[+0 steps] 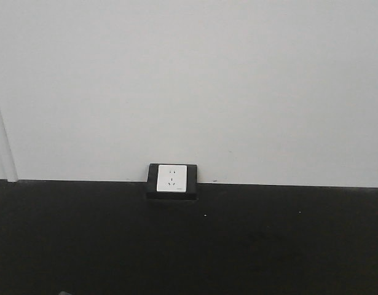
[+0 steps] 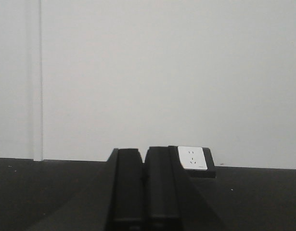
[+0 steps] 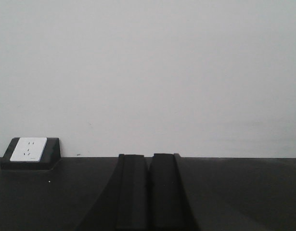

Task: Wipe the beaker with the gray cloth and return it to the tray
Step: 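Move left gripper to the gray cloth and right gripper over the tray, then grasp the gray cloth with the left gripper and lift it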

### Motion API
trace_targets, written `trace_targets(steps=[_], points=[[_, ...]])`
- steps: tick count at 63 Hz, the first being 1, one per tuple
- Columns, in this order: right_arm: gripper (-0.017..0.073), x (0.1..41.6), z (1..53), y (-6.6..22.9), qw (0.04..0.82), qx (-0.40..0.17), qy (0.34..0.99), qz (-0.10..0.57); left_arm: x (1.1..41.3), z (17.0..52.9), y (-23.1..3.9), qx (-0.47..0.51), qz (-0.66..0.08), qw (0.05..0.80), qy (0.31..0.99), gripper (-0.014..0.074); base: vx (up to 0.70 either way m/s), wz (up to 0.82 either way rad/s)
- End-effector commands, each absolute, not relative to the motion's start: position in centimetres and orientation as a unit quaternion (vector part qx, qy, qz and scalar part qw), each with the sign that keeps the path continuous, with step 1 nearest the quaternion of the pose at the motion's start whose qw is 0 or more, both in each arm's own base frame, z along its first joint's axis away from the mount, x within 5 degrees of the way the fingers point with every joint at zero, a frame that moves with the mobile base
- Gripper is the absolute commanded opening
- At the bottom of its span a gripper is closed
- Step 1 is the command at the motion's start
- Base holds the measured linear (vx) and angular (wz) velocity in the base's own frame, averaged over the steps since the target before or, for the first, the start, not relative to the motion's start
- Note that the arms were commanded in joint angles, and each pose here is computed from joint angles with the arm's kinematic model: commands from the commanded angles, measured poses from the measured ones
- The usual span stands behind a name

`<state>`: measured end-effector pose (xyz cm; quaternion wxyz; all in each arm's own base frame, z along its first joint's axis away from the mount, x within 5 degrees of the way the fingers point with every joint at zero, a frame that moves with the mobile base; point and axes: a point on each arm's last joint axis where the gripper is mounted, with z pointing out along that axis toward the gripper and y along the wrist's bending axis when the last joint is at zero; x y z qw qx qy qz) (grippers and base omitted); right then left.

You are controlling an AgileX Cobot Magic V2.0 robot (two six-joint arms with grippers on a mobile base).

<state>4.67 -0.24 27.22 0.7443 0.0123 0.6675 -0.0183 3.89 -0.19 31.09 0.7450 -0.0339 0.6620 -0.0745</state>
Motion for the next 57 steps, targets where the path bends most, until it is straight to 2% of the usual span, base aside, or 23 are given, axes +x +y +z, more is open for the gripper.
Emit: trace_targets(steps=[1, 8, 16, 21, 28, 34, 45, 57], points=[[-0.0011, 4.7, 31.2, -0.3, 0.759, 0.009, 0.651, -0.024, 4.6, 34.9, -0.2, -0.028, -0.07, 0.751, 0.656, 0.0089, 0.0, 0.0], [-0.0008, 5.9, 32.9, -0.3, 0.745, 0.01, 0.666, -0.024, 6.9, 36.5, -0.4, -0.013, -0.051, 0.727, 0.685, 0.0191, 0.0, 0.0], [0.0008, 7.9, 32.7, -0.4, 0.716, 0.01, 0.698, -0.024, 10.4, 35.9, -0.5, 0.008, -0.027, 0.675, 0.737, 0.0352, 0.0, 0.0], [0.0042, 9.1, 32.2, -0.4, 0.694, 0.01, 0.72, -0.023, 12.3, 34.9, -0.6, 0.01, -0.025, 0.644, 0.764, 0.0455, 0.0, 0.0], [0.0122, 10.5, 31.5, -0.5, 0.668, 0.01, 0.744, -0.023, 14.7, 33.5, -0.7, 0.007, -0.026, 0.604, 0.796, 0.0554, 0.0, 0.0], [0.0217, 11.5, 30.9, -0.5, 0.649, 0.01, 0.76, -0.022, 16.5, 32.1, -0.9, 0.0, -0.031, 0.567, 0.823, 0.0592, 0.0, 0.0], [0.0401, 12.7, 30.2, -0.6, 0.624, 0.01, 0.781, -0.022, 19.6, 30.5, -1.6, 0.014, -0.04, 0.488, 0.872, 0.0593, 0.0, 0.0], [0.047, 13.0, 29.9, -0.6, 0.617, 0.01, 0.787, -0.022, 22.8, 30.2, -4.8, 0.088, -0.076, 0.422, 0.899, 0.0593, 0.0, 0.0]])
